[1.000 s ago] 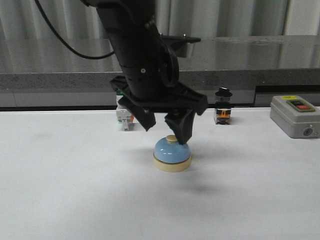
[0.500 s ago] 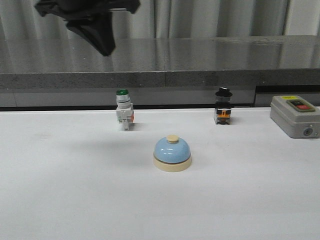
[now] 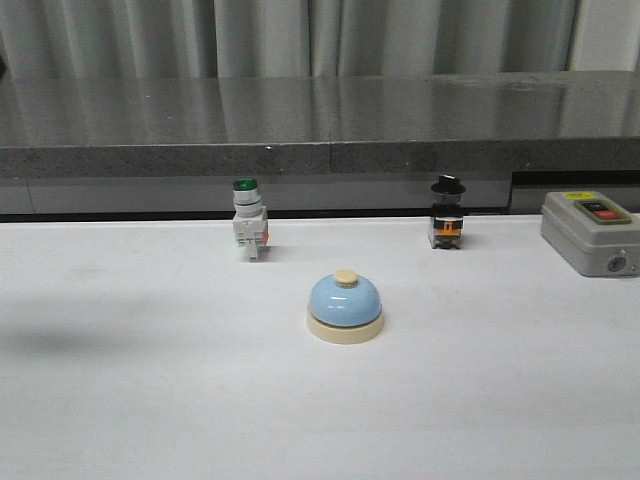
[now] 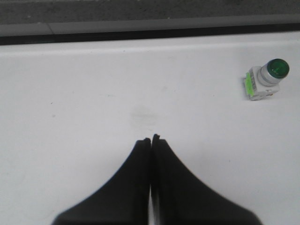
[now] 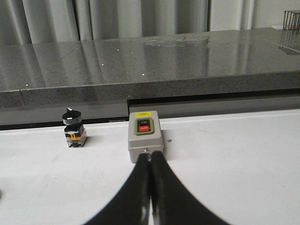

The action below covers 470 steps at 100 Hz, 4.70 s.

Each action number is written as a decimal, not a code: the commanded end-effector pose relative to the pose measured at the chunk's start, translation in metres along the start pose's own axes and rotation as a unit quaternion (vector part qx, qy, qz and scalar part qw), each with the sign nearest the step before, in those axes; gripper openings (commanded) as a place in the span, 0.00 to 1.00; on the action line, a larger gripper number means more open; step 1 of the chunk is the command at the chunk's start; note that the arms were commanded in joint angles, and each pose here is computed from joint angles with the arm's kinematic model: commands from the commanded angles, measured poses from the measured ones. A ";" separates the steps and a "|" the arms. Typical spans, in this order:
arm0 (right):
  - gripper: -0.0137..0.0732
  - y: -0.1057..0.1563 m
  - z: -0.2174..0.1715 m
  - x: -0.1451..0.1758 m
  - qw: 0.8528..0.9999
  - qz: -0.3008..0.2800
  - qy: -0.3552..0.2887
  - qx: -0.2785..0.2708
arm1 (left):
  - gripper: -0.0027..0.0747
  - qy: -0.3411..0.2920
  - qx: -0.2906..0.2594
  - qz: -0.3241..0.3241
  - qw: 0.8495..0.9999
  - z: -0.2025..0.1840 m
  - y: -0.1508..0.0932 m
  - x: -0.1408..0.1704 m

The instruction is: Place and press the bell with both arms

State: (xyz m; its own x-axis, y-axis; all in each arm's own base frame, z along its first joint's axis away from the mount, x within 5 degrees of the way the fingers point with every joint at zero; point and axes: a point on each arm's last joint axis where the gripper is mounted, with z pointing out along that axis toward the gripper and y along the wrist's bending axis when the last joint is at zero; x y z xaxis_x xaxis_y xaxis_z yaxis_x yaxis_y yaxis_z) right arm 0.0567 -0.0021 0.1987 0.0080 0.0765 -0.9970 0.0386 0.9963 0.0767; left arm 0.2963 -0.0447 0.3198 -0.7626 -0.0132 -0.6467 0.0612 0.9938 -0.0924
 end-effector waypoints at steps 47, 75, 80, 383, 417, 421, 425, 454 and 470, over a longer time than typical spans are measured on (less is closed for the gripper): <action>0.09 0.000 -0.002 -0.013 0.998 -0.004 -0.055 0.001 | 0.01 -0.161 0.022 -0.026 0.986 -0.080 0.012 0.089; 0.09 0.000 -0.002 -0.013 0.998 -0.004 -0.055 0.001 | 0.01 -0.249 0.034 -0.023 0.968 -0.117 0.017 0.137; 0.09 0.000 -0.002 -0.013 0.998 -0.004 -0.055 0.001 | 0.01 -0.272 0.037 -0.023 0.961 -0.124 0.017 0.144; 0.09 0.009 0.063 -0.101 0.985 -0.007 0.174 0.002 | 0.01 -0.458 -0.004 -0.018 0.889 -0.070 0.039 0.260; 0.09 0.039 0.139 -0.121 0.949 -0.027 0.310 -0.058 | 0.01 -0.458 -0.004 -0.018 0.889 -0.070 0.039 0.260; 0.09 0.046 0.149 -0.122 0.943 -0.033 0.325 -0.070 | 0.01 -0.458 -0.004 -0.018 0.889 -0.070 0.039 0.260; 0.09 0.053 0.156 -0.124 0.937 -0.038 0.338 -0.081 | 0.01 -0.458 -0.004 -0.018 0.889 -0.070 0.039 0.260; 0.09 0.123 0.211 -0.112 0.877 -0.104 0.436 -0.173 | 0.01 -0.458 -0.004 -0.018 0.889 -0.070 0.039 0.260; 0.09 0.163 0.234 -0.101 0.852 -0.128 0.464 -0.207 | 0.01 -0.458 -0.004 -0.018 0.889 -0.070 0.039 0.260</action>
State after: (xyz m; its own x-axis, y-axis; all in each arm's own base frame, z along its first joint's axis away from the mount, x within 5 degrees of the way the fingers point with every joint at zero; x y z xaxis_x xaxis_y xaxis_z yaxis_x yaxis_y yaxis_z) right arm 0.2872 0.1281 0.2982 -0.7917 -0.3126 -0.5250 -0.3944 0.9177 0.0484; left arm 0.0562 -0.0017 0.2056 0.0071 -0.1064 -0.9943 0.0316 0.9938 -0.1062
